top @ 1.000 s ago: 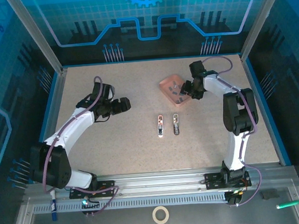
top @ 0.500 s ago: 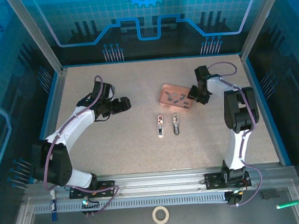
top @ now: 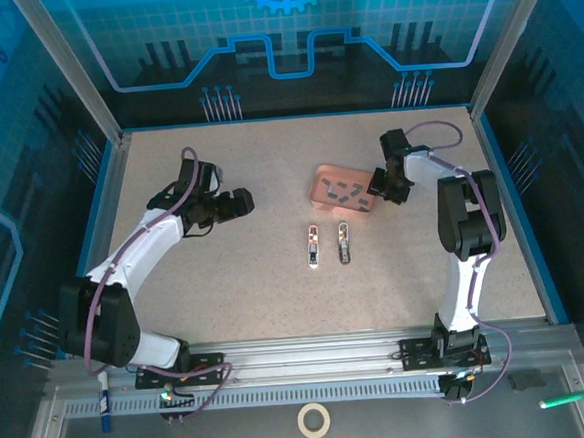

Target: Load the staples into the stapler

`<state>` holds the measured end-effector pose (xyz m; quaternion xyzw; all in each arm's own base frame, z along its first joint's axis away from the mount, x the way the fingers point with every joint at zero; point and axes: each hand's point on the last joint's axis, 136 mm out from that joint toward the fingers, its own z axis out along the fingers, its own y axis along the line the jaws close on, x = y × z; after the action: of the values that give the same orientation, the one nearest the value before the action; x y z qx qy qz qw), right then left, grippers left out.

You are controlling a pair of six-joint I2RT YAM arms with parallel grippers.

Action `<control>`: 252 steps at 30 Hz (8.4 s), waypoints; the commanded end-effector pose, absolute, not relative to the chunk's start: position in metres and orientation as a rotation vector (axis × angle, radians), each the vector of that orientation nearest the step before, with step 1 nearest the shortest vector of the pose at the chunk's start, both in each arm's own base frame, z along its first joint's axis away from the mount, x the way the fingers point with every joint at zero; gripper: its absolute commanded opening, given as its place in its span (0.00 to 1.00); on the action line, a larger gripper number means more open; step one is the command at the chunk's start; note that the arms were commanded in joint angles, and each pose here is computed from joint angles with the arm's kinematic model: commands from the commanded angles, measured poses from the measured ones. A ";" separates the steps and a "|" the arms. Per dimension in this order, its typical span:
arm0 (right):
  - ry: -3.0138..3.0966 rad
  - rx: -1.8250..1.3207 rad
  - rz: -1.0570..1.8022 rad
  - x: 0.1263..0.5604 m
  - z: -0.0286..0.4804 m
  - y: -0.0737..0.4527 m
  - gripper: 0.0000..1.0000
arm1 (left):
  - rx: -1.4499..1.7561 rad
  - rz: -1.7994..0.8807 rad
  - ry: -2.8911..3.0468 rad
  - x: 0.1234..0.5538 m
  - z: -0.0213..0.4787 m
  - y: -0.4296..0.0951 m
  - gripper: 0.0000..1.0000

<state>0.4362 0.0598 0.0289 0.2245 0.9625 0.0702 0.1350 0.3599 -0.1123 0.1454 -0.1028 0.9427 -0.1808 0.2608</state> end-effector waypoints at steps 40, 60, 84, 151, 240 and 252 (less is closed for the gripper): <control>2.698 0.720 0.181 0.268 0.124 -0.005 0.47 | -0.161 -0.674 2.518 0.356 0.160 -0.133 0.89; 2.862 0.667 0.315 0.358 0.098 0.018 0.38 | -0.030 -0.702 2.556 0.378 0.147 -0.147 0.89; 3.126 0.183 0.023 0.370 0.024 0.040 0.38 | -0.019 -0.700 2.600 0.385 0.138 -0.150 0.89; 3.069 0.145 0.047 0.193 0.019 0.130 0.18 | 0.033 -0.882 2.406 0.287 0.128 -0.182 0.87; 2.623 0.104 0.196 0.277 0.074 0.193 0.17 | 0.676 -0.824 1.887 0.291 0.112 -0.222 0.80; 2.647 0.067 0.181 0.282 0.062 0.200 0.16 | 0.689 -0.827 1.882 0.291 0.115 -0.223 0.80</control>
<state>0.2746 0.1920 0.0574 0.0256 0.9713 0.0618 0.2283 0.2933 -0.2157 0.1057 0.2530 0.7879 -0.3296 0.4545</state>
